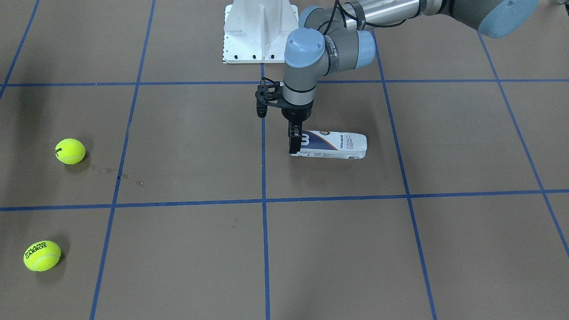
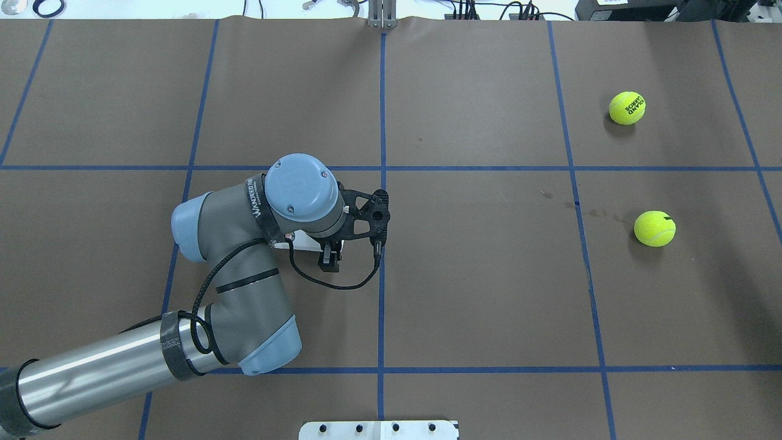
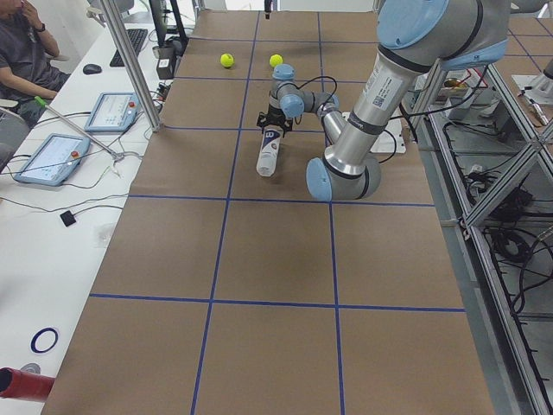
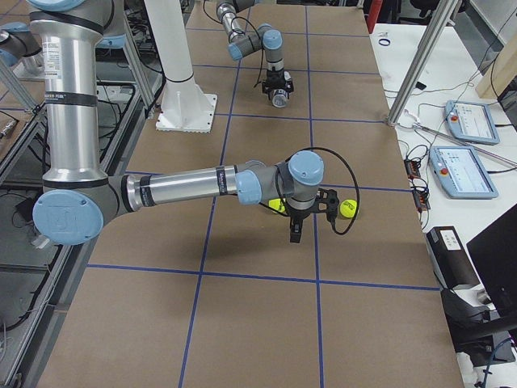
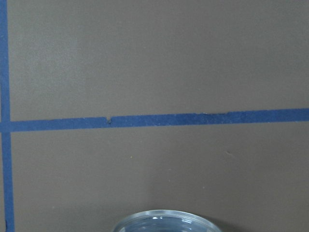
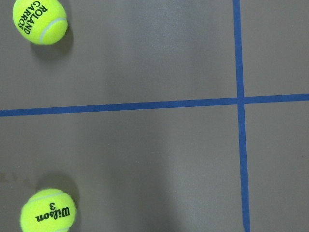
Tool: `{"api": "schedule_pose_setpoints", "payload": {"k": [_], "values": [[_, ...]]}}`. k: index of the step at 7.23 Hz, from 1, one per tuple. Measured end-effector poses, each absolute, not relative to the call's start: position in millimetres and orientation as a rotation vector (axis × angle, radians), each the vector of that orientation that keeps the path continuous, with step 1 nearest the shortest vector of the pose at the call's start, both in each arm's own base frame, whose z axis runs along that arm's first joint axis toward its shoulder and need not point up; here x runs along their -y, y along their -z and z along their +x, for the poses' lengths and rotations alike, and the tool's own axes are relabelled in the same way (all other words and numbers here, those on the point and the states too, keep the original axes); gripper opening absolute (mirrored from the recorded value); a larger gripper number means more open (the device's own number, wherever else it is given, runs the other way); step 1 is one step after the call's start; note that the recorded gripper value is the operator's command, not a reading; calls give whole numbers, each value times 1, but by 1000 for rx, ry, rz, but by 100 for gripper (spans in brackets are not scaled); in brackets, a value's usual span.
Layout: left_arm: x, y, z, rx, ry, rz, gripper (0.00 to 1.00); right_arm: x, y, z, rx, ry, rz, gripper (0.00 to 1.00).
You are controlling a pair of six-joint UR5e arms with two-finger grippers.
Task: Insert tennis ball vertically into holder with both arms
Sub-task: 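Drag the can along the table with the left gripper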
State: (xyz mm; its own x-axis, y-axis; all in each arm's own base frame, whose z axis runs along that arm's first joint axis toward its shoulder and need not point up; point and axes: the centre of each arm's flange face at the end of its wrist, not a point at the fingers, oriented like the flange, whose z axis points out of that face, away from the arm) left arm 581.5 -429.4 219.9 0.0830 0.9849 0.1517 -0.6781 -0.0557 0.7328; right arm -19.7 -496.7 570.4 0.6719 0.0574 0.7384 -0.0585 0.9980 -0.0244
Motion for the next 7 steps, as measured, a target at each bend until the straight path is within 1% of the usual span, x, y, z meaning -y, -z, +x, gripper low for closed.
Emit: {"api": "schedule_pose_setpoints", "payload": {"k": [4, 5, 6, 7], "values": [[429, -224, 587, -505, -1458, 776, 99, 496, -571, -20, 831, -66, 0, 99], [429, -225, 589, -505, -1460, 774, 90, 497, -571, -20, 831, -67, 0, 99], [428, -224, 590, -506, -1461, 775, 80, 497, -571, -20, 831, -67, -1, 99], [428, -223, 590, -506, -1461, 776, 63, 497, -571, -20, 831, -67, -1, 99]]}}
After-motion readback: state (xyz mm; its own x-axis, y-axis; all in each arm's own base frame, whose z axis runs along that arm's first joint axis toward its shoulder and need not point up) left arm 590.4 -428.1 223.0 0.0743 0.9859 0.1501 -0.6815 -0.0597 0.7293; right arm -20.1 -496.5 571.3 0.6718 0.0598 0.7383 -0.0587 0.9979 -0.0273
